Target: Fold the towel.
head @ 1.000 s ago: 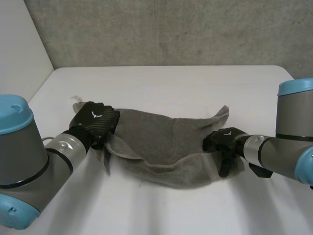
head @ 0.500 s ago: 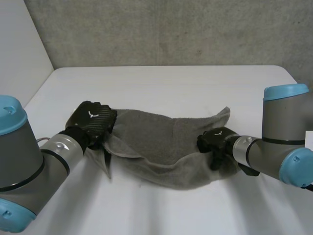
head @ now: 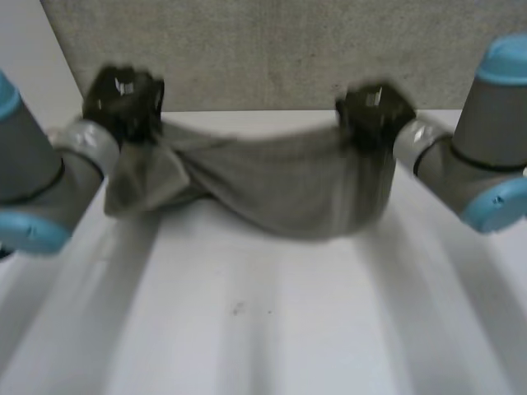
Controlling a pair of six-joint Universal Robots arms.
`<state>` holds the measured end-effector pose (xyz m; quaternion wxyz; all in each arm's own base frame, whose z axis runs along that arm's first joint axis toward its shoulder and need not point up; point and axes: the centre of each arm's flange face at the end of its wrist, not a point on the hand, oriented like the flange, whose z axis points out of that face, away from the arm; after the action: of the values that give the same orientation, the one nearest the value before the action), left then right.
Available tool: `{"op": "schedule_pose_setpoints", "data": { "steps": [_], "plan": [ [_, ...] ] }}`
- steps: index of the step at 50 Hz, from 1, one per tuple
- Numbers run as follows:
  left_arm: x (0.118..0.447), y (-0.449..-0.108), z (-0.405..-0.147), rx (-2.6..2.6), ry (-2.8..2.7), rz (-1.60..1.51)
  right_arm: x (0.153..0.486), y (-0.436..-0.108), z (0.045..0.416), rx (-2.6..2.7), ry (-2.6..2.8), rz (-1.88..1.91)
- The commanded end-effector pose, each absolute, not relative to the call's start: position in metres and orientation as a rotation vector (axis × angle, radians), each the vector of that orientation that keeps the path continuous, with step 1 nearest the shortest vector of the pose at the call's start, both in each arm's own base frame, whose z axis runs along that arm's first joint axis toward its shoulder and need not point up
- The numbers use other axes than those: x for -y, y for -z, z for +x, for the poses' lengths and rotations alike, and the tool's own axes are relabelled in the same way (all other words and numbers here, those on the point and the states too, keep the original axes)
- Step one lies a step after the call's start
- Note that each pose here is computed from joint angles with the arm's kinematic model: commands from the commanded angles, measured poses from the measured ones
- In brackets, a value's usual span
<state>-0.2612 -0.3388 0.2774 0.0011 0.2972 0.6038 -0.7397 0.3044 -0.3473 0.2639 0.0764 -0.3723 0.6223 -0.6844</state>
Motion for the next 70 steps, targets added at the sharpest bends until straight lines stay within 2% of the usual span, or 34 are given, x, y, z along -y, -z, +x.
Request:
{"op": "schedule_pose_setpoints", "data": {
  "steps": [1, 2, 4, 8, 10, 11, 13, 14, 16, 17, 19, 20, 22, 25, 32, 40, 45, 52, 60, 66, 70],
  "plan": [
    [0.380, -0.379, -0.266, -1.499, 2.669, 0.731, 0.354, -0.373, 0.304, -1.211, 2.788, -0.737],
    [0.381, -0.393, -0.264, -1.471, 2.735, 0.680, 0.354, -0.373, 0.304, -1.210, 2.789, -0.737],
    [0.382, -0.398, -0.261, -1.486, 2.782, 0.639, 0.345, -0.369, 0.303, -1.193, 2.785, -0.755],
    [0.385, -0.390, -0.258, -1.591, 2.813, 0.605, 0.339, -0.344, 0.306, -1.297, 2.678, -0.848],
    [0.383, -0.358, -0.257, -1.785, 2.728, 0.629, 0.329, -0.315, 0.309, -1.419, 2.541, -0.954],
    [0.383, -0.358, -0.257, -1.786, 2.728, 0.629, 0.329, -0.315, 0.309, -1.419, 2.541, -0.954],
    [0.373, -0.316, -0.258, -2.003, 2.564, 0.741, 0.315, -0.283, 0.314, -1.561, 2.357, -1.078],
    [0.373, -0.316, -0.258, -2.004, 2.563, 0.741, 0.315, -0.283, 0.314, -1.561, 2.356, -1.079],
    [0.360, -0.274, -0.254, -2.202, 2.351, 0.849, 0.303, -0.252, 0.313, -1.709, 2.179, -1.193],
    [0.360, -0.274, -0.254, -2.203, 2.350, 0.849, 0.303, -0.252, 0.313, -1.710, 2.178, -1.193],
    [0.344, -0.233, -0.245, -2.371, 2.108, 0.922, 0.293, -0.222, 0.308, -1.855, 1.998, -1.283],
    [0.344, -0.233, -0.245, -2.372, 2.107, 0.923, 0.292, -0.221, 0.308, -1.856, 1.997, -1.283],
    [0.327, -0.206, -0.239, -2.465, 1.936, 0.987, 0.282, -0.200, 0.303, -1.951, 1.858, -1.353],
    [0.315, -0.188, -0.232, -2.508, 1.816, 1.025, 0.274, -0.189, 0.299, -1.997, 1.783, -1.393],
    [0.297, -0.181, -0.230, -2.520, 1.727, 1.089, 0.268, -0.183, 0.292, -2.035, 1.743, -1.389],
    [0.289, -0.200, -0.231, -2.458, 1.778, 1.071, 0.262, -0.176, 0.289, -2.077, 1.698, -1.336],
    [0.272, -0.207, -0.244, -2.423, 1.799, 1.092, 0.260, -0.179, 0.288, -2.093, 1.691, -1.210],
    [0.240, -0.192, -0.252, -2.400, 1.683, 1.045, 0.268, -0.182, 0.279, -2.139, 1.654, -0.980],
    [0.211, -0.181, -0.262, -2.233, 1.748, 0.893, 0.264, -0.177, 0.282, -2.140, 1.626, -0.982],
    [0.203, -0.172, -0.265, -2.182, 1.758, 0.820, 0.264, -0.177, 0.282, -2.140, 1.625, -0.986],
    [0.195, -0.154, -0.264, -2.199, 1.679, 0.855, 0.265, -0.176, 0.282, -2.141, 1.625, -0.984]
  ]
}}
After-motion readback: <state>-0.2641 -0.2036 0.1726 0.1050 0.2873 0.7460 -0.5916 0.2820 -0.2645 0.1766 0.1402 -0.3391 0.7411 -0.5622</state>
